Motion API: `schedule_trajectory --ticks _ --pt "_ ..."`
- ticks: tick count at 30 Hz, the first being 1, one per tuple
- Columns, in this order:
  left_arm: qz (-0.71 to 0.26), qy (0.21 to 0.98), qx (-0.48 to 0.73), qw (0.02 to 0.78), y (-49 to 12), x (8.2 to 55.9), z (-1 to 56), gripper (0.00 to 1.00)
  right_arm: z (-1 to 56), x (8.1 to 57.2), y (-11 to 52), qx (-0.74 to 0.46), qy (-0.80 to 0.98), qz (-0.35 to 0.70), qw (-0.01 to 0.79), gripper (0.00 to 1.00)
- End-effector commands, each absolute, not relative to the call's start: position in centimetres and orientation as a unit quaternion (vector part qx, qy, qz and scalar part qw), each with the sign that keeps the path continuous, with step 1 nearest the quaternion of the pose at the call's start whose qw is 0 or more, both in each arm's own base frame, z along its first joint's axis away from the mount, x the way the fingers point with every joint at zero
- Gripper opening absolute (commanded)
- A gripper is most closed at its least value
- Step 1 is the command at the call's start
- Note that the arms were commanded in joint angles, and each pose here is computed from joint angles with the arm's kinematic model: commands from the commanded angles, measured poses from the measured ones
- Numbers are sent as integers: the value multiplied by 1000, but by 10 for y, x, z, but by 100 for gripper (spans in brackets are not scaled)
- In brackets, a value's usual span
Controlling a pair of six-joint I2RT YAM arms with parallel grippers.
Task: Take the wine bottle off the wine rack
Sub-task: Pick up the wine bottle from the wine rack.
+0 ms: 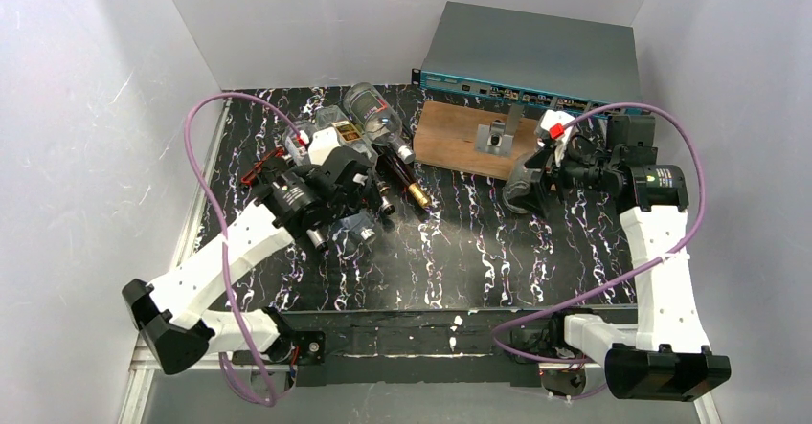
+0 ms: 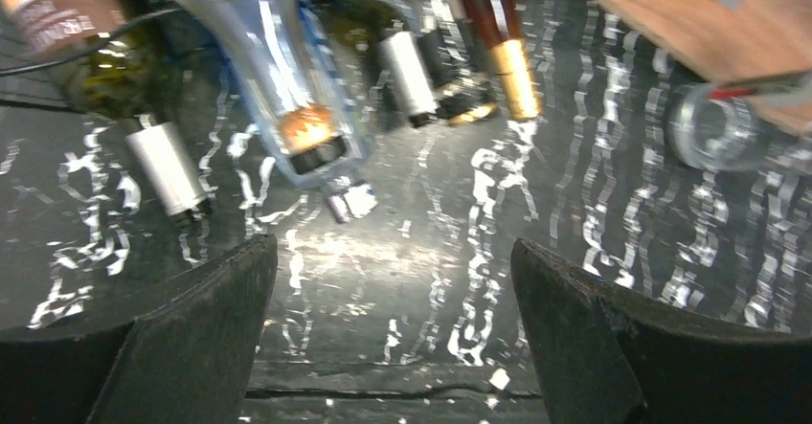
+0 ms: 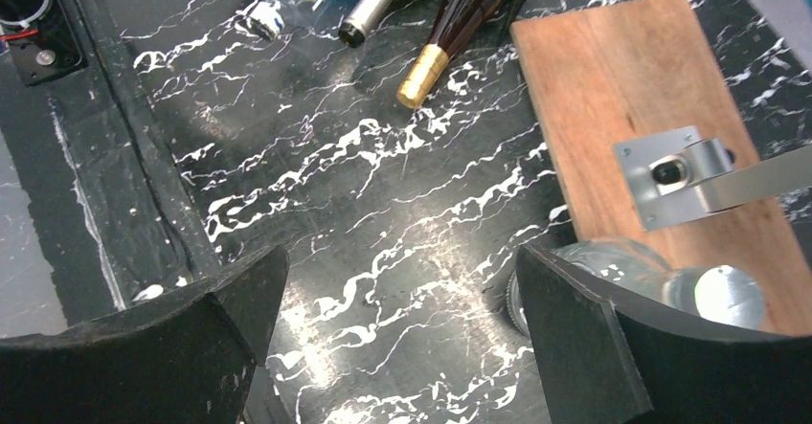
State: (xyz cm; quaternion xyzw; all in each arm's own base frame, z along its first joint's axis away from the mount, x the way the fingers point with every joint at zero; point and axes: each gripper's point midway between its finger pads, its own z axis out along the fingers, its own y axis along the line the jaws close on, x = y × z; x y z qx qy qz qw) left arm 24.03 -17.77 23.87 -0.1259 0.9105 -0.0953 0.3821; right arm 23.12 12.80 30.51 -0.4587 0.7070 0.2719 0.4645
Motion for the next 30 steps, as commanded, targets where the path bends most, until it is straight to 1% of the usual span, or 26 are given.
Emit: schedule_trajectory --ticks 1,9,11,13,18,22,27,30 --pt "-1 899 -161 406 -133 254 237 87 306 227 134 -461 693 296 469 98" --pt "-13 891 -156 427 -126 291 221 78 302 235 132 -451 696 305 468 98" --pt "-12 892 -162 422 -124 298 212 74 301 237 131 -444 697 310 470 98" --pt "-6 889 -170 425 -121 305 206 69 301 237 130 -439 698 315 470 98" --pt "-16 872 -188 451 -122 324 200 66 298 242 128 -430 701 321 469 99" --pt "-6 873 -196 447 -120 331 186 65 295 245 128 -424 704 327 466 98" --pt "15 869 -209 449 -110 334 169 57 293 245 129 -422 704 333 465 98" --pt "16 869 -211 447 -110 337 161 56 292 246 129 -420 705 335 463 98"
